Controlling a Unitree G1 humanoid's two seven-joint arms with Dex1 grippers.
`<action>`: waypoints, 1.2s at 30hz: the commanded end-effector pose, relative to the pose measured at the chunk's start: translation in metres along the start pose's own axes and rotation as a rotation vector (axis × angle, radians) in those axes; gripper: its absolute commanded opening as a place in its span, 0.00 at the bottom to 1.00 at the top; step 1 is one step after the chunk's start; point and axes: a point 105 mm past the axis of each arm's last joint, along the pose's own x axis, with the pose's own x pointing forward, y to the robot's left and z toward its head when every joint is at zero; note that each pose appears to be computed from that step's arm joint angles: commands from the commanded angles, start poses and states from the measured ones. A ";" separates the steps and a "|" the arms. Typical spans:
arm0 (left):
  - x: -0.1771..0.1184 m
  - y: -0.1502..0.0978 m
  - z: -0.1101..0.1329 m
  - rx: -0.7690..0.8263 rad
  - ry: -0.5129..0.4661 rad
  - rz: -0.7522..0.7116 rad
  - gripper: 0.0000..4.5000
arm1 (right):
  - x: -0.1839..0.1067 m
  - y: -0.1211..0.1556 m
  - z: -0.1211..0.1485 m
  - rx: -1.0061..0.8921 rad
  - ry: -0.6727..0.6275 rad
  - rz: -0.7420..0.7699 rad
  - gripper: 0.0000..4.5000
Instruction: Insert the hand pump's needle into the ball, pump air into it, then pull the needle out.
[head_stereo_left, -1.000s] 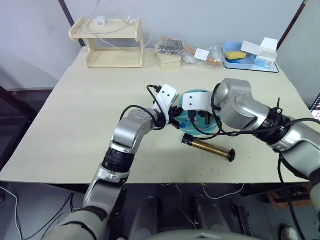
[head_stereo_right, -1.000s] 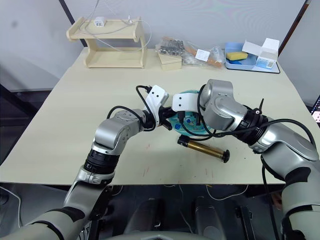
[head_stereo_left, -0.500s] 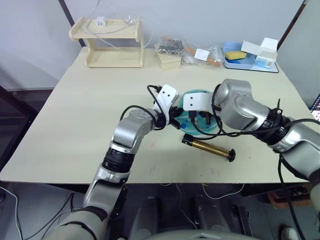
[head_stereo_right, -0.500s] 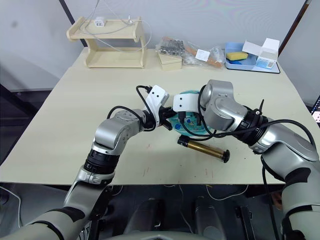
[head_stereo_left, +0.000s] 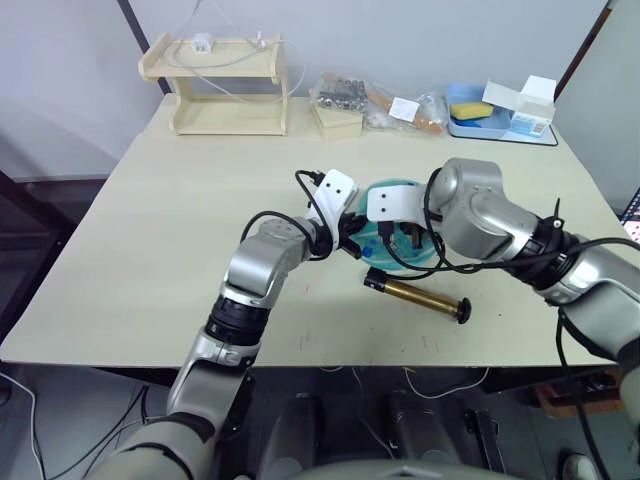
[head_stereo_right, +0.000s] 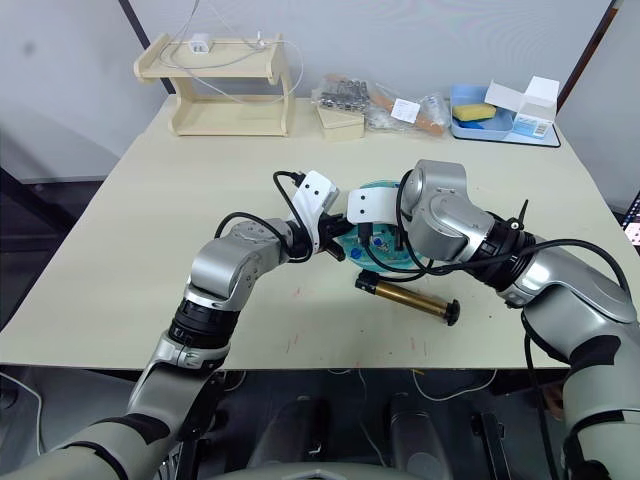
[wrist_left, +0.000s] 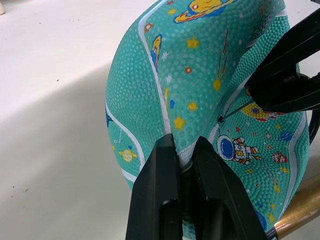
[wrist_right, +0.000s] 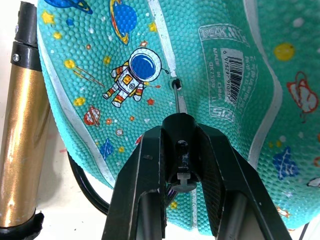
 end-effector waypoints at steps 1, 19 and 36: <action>0.000 -0.005 -0.002 -0.006 0.002 -0.020 0.00 | 0.002 -0.003 -0.008 0.032 0.014 -0.019 0.09; 0.001 -0.005 0.002 0.004 -0.049 -0.127 0.00 | 0.030 0.017 0.010 0.041 -0.059 0.063 0.09; 0.008 -0.011 0.006 -0.015 -0.077 -0.197 0.00 | 0.035 0.015 0.039 -0.149 -0.195 0.056 0.09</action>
